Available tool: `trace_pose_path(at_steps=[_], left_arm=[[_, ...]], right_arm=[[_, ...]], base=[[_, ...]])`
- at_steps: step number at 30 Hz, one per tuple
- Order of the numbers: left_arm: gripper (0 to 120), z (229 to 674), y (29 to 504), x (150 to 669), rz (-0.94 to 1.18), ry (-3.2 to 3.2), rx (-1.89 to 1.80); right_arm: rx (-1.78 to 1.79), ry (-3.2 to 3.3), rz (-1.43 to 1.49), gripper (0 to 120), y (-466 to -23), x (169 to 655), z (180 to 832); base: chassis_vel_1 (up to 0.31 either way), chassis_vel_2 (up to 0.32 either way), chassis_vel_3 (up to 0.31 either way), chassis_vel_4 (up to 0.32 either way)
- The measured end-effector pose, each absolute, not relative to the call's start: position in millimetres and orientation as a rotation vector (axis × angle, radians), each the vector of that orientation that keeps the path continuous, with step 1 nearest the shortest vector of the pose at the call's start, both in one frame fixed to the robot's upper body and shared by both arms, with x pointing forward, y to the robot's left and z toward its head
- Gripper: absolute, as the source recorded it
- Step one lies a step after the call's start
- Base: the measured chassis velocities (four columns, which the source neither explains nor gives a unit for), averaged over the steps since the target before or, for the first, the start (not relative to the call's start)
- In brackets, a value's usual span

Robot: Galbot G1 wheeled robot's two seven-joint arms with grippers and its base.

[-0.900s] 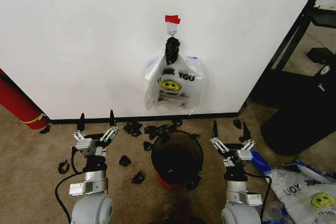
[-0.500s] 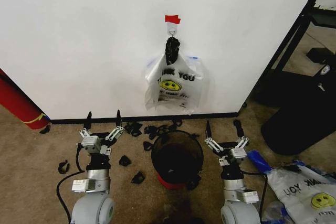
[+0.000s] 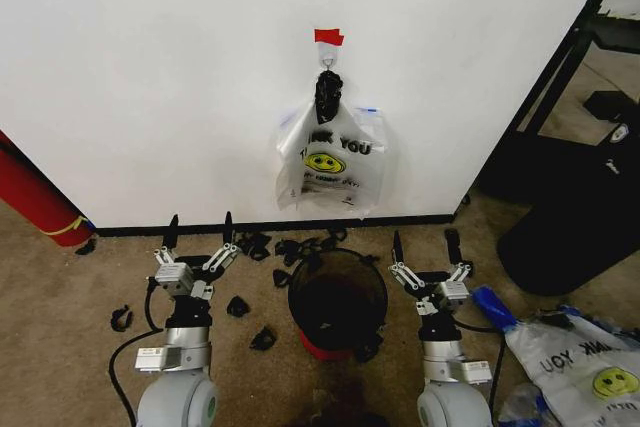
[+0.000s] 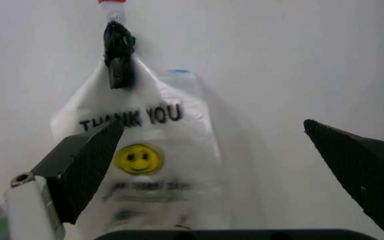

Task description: Pick up the garbage bag from the wall and place it over the trash bin.

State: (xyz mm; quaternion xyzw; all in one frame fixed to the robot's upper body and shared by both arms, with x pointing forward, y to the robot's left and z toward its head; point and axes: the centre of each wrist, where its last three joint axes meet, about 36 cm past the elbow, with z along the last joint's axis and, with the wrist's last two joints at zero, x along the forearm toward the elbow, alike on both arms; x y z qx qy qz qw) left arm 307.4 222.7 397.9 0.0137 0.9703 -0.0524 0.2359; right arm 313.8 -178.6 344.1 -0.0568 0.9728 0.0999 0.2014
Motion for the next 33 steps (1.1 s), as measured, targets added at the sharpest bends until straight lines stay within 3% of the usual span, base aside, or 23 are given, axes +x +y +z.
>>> trace_pose_path(at_steps=[3, 9, 17, 24, 33], left_arm=[[100, 396.6, 221.6, 306.6, -0.139, 2.666, 0.044], [100, 395.1, 215.8, 302.2, -0.105, 2.675, 0.093], [100, 394.9, 222.6, 296.9, -0.057, 2.684, 0.101], [100, 395.6, 228.7, 295.2, -0.030, 2.684, 0.098], [100, 392.8, 228.9, 294.8, -0.030, 2.680, 0.101]], right_arm=[[-0.208, 2.728, 0.429, 100, -173.0, 323.7, 348.8], [-0.484, 2.649, 0.962, 100, -148.4, 394.9, 377.2], [-0.753, 2.464, 1.319, 100, -121.9, 465.8, 409.3], [-0.847, 2.371, 1.374, 100, -107.1, 528.6, 421.6], [-0.861, 2.323, 1.410, 100, -72.0, 566.1, 432.9]], base=[[0.000, 0.000, 0.000, 0.000], [0.000, 0.000, 0.000, 0.000], [0.000, 0.000, 0.000, 0.000], [0.000, 0.000, 0.000, 0.000], [0.000, 0.000, 0.000, 0.000]])
